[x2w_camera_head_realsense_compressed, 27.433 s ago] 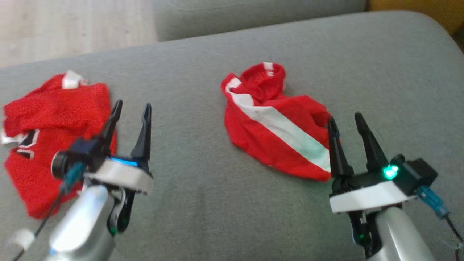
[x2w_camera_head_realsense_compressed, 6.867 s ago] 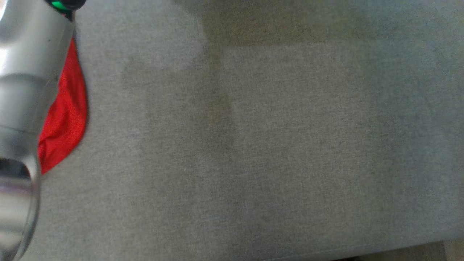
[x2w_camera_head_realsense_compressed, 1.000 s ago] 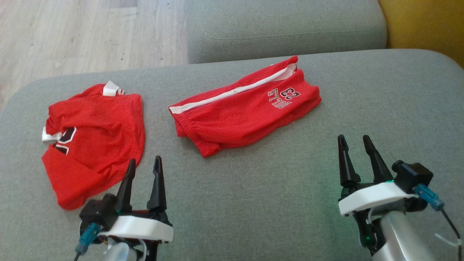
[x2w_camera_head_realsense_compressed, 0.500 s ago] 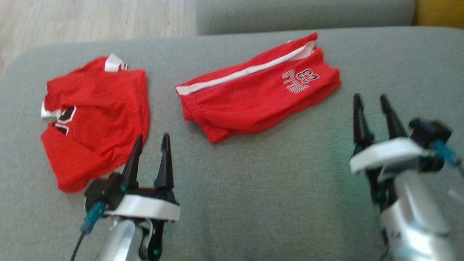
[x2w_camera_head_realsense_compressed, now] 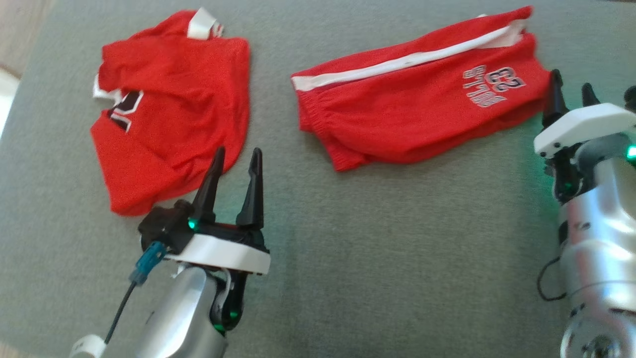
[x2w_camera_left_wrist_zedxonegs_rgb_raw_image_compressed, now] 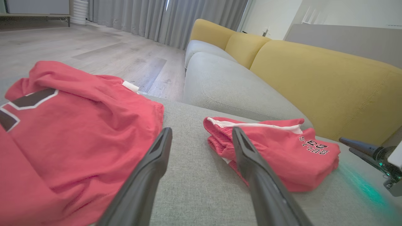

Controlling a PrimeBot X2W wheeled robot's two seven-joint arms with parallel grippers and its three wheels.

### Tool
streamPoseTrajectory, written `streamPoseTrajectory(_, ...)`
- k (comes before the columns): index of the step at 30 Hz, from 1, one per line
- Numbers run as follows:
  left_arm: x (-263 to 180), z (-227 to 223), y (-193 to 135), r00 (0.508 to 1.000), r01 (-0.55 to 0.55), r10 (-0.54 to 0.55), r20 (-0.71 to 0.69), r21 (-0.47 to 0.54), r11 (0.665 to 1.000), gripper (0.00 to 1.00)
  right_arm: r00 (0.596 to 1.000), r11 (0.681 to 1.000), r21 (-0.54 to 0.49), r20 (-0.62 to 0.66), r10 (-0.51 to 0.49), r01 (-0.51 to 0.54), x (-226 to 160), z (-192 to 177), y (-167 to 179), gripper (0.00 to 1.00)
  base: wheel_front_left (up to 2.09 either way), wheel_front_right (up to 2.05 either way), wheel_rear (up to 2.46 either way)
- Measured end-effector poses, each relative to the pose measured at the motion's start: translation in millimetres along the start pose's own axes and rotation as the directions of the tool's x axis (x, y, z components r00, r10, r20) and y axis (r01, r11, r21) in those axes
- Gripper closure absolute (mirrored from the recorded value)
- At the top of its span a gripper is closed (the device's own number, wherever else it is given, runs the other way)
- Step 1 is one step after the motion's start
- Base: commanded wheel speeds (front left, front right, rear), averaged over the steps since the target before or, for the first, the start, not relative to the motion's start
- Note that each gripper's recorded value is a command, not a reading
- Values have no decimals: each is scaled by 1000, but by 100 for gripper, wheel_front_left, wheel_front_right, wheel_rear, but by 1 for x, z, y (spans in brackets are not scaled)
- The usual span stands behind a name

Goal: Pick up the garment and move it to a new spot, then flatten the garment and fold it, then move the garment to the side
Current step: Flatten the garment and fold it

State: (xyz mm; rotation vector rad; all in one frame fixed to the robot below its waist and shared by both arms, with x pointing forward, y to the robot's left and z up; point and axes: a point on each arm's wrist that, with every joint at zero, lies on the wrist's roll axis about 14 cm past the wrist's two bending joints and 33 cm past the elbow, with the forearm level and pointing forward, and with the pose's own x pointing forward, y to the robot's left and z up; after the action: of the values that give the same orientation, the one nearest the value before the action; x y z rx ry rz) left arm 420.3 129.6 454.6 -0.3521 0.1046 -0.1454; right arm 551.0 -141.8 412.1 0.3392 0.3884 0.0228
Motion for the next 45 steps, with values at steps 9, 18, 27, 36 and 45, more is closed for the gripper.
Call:
streamPoseTrajectory(9,-1,-4,10,999,-42,42,-18,-8,999,0,981,998,-36,-184,-57,51,27,-41,-8,0,0,0,0)
streamPoseTrajectory(18,0,-6,10,999,-49,48,-22,-12,999,0,972,998,-58,-232,-24,11,33,-49,10,0,0,0,0)
streamPoseTrajectory(27,5,-4,8,999,-42,42,-16,-9,999,0,978,996,-89,-206,10,-29,33,-51,23,100,0,0,0)
streamPoseTrajectory(36,7,6,-2,1000,-13,13,10,-12,1000,0,994,996,-88,-110,-5,-4,18,-29,12,100,0,0,0)
streamPoseTrajectory(45,-1,9,-23,999,35,-35,23,-28,999,0,995,994,-26,-6,-102,102,-23,-7,-34,100,0,0,0)
